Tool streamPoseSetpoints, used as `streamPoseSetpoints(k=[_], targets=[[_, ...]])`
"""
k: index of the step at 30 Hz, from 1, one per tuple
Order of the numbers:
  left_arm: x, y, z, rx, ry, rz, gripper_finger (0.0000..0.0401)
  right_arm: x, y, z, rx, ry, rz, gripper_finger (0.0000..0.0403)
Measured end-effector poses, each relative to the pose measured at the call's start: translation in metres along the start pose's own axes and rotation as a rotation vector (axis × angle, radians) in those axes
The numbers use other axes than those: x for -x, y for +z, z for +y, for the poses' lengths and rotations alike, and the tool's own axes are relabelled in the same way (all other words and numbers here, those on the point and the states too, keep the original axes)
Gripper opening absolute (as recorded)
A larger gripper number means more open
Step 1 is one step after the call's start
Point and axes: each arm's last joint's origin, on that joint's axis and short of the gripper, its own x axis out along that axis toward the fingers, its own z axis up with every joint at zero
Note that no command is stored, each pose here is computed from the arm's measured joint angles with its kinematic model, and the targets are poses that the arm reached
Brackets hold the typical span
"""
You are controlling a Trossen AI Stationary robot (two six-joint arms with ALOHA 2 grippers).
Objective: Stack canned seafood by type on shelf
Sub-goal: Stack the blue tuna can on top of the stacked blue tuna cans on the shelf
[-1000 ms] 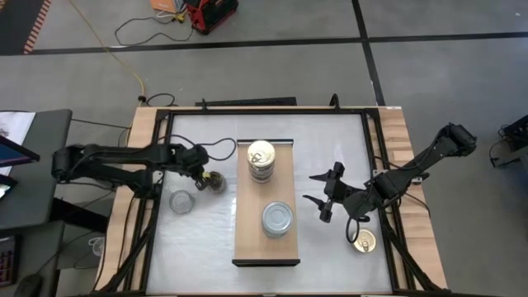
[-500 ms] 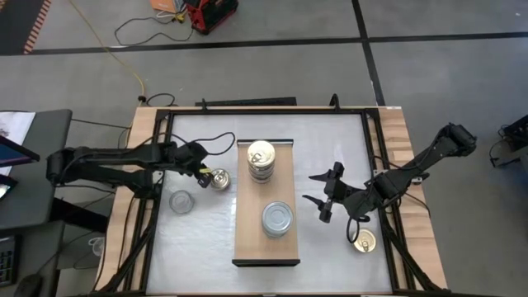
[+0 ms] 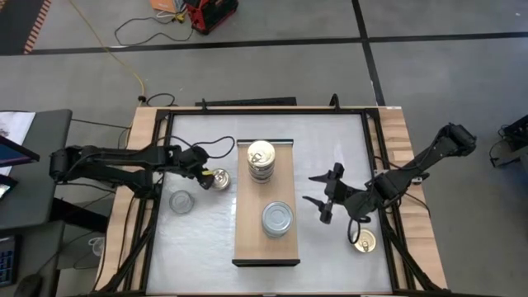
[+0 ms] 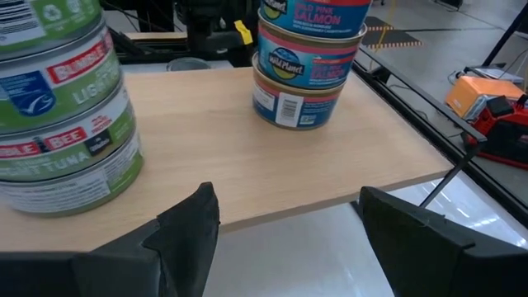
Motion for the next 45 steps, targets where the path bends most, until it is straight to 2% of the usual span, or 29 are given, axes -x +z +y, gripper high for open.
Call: streamPoseSetpoints(k=[2, 9, 15, 18, 26, 29, 34, 37, 40, 45], targets=[[0.000, -0.002, 0.002, 0.000, 0.031, 0.005, 0.0129, 0.000, 0.000, 0.000, 0.000, 0.001, 0.000, 0.0315], [-0.010, -0.011, 0.007, 0.016, 0.018, -0.012, 0.0063, 0.000, 0.000, 0.000, -0.001, 0.001, 0.000, 0.0315], [-0.019, -0.023, 0.021, 0.049, 0.098, 0.029, 0.0005, 0.000, 0.000, 0.000, -0.003, 0.002, -0.003, 0.0315], [-0.020, -0.027, 0.025, 0.053, 0.141, 0.047, 0.0002, 0.000, 0.000, 0.000, -0.004, 0.002, -0.003, 0.0315], [-0.011, -0.025, 0.026, 0.046, 0.159, 0.038, 0.0001, 0.000, 0.001, 0.000, -0.006, 0.002, -0.006, 0.0315], [0.004, -0.017, 0.023, 0.036, 0.146, 0.012, 0.0000, 0.000, 0.001, 0.000, -0.007, 0.003, -0.006, 0.0315], [0.037, -0.001, 0.010, -0.061, 0.133, -0.074, 0.0000, 0.000, 0.001, 0.000, -0.007, 0.003, -0.007, 0.0315], [0.047, 0.004, 0.001, -0.091, 0.140, -0.093, 0.0003, 0.000, 0.001, 0.000, -0.007, 0.003, -0.007, 0.0315], [0.051, 0.006, -0.009, -0.130, 0.151, -0.064, 0.0020, 0.000, 0.001, 0.000, -0.008, 0.002, -0.007, 0.0315], [0.054, 0.007, -0.023, -0.154, 0.156, -0.053, 0.0072, 0.000, 0.001, 0.000, -0.008, 0.002, -0.007, 0.0315]])
